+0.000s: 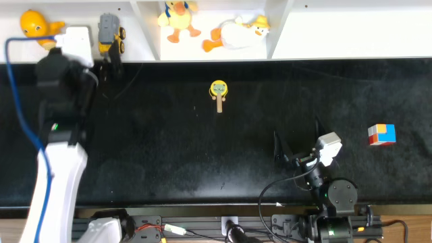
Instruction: Store Toys
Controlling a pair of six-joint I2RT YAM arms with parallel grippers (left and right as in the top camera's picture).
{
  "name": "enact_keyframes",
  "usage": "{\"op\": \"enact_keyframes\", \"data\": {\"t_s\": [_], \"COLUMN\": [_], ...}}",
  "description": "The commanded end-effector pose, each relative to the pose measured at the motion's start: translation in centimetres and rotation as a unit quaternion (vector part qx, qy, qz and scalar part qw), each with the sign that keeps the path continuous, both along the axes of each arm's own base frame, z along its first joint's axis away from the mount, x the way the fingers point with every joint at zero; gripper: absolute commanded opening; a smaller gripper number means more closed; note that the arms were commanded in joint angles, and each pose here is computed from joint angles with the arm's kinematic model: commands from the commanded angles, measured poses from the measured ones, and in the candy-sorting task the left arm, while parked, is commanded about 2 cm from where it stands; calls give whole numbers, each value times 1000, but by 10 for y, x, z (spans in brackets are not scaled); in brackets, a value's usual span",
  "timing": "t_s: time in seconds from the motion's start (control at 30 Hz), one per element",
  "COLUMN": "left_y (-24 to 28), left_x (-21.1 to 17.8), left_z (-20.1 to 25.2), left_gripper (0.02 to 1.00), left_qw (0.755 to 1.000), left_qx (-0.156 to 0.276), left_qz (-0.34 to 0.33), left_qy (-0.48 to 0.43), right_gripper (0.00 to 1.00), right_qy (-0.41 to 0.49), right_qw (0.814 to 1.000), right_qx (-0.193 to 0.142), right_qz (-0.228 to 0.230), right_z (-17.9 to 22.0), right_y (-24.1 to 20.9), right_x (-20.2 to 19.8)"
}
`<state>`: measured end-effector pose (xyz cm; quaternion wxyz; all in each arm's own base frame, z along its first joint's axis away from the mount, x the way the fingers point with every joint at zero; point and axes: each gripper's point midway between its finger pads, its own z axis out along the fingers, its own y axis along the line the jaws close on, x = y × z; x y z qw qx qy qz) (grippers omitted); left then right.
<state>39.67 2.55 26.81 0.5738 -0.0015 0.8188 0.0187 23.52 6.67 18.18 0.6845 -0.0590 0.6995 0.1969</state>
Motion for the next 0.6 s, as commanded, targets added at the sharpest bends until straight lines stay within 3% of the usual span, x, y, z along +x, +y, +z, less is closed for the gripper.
{"op": "enact_keyframes", "data": {"t_s": [0.03,0.27,0.6], "left_y": [-5,-11,-14], "left_x": [-45,-116,-154], "left_z": [30,27,-22], "left_gripper": [1000,1000,1000], "left_qw": [1000,999,989], "left_qx": [5,2,-8], "left_qz": [-1,-3,-3], "left_qy": [-8,33,149], "right_gripper": [996,991,996], "right_qy": [2,2,2], "right_qw": [1000,1000,1000], "right_qx": [2,2,2], "right_qz": [6,6,6], "right_z": [-4,-4,-4], "right_y": [2,2,2], "right_x": [-1,-1,-1]}}
